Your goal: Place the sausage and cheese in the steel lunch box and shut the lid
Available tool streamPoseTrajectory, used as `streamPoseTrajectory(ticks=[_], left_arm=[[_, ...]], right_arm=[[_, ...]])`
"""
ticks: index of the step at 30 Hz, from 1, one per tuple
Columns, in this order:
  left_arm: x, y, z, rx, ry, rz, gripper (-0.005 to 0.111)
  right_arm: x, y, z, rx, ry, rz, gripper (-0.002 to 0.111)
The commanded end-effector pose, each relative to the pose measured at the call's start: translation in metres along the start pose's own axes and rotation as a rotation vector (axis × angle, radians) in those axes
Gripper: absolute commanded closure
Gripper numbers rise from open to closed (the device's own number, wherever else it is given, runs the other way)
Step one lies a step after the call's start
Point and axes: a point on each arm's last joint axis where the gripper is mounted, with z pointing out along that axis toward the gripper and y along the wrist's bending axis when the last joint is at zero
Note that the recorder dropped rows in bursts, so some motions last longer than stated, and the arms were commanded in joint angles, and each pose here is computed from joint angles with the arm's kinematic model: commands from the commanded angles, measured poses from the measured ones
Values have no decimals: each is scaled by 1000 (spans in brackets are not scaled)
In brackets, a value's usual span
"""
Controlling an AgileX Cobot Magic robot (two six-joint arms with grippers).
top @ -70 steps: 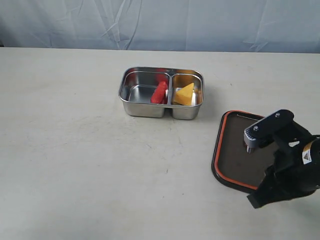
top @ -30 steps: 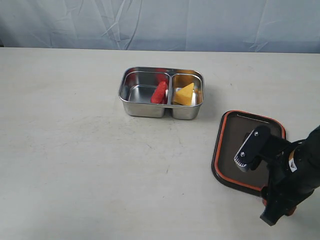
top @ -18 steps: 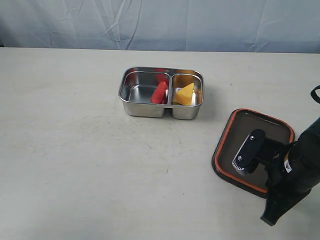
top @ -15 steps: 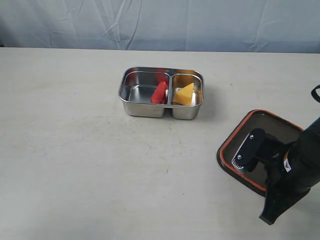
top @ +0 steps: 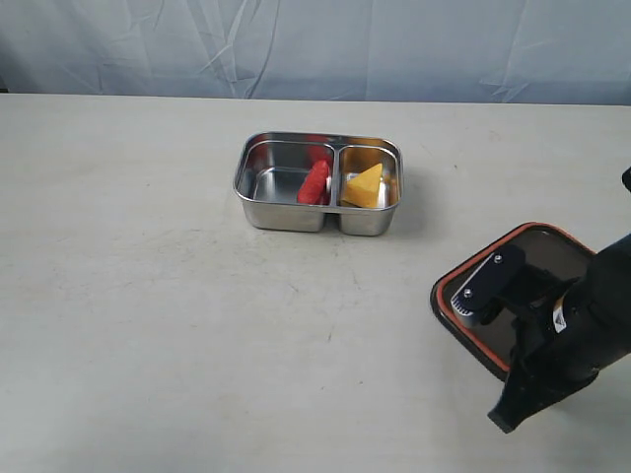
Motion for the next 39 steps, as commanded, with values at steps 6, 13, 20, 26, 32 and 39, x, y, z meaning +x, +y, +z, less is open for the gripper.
streamPoseTrajectory(ticks=[6, 13, 20, 26, 32, 39], left_arm=[[-1, 0, 0, 4, -17, 0, 107], [-1, 0, 0, 4, -17, 0, 107], [-1, 0, 0, 4, -17, 0, 107], [-1, 0, 0, 4, -17, 0, 107], [-1, 0, 0, 4, -17, 0, 107], [-1, 0, 0, 4, -17, 0, 107]], right_arm=[[-3, 4, 4, -36, -39, 88, 69], [-3, 4, 6, -39, -33, 91, 100], [-3, 8, 18, -86, 0, 196, 109], [-8, 10, 14, -117, -52, 315, 109], [-9, 10, 11, -123, -71, 339, 109], [-11, 10, -8, -119, -151, 358, 109]])
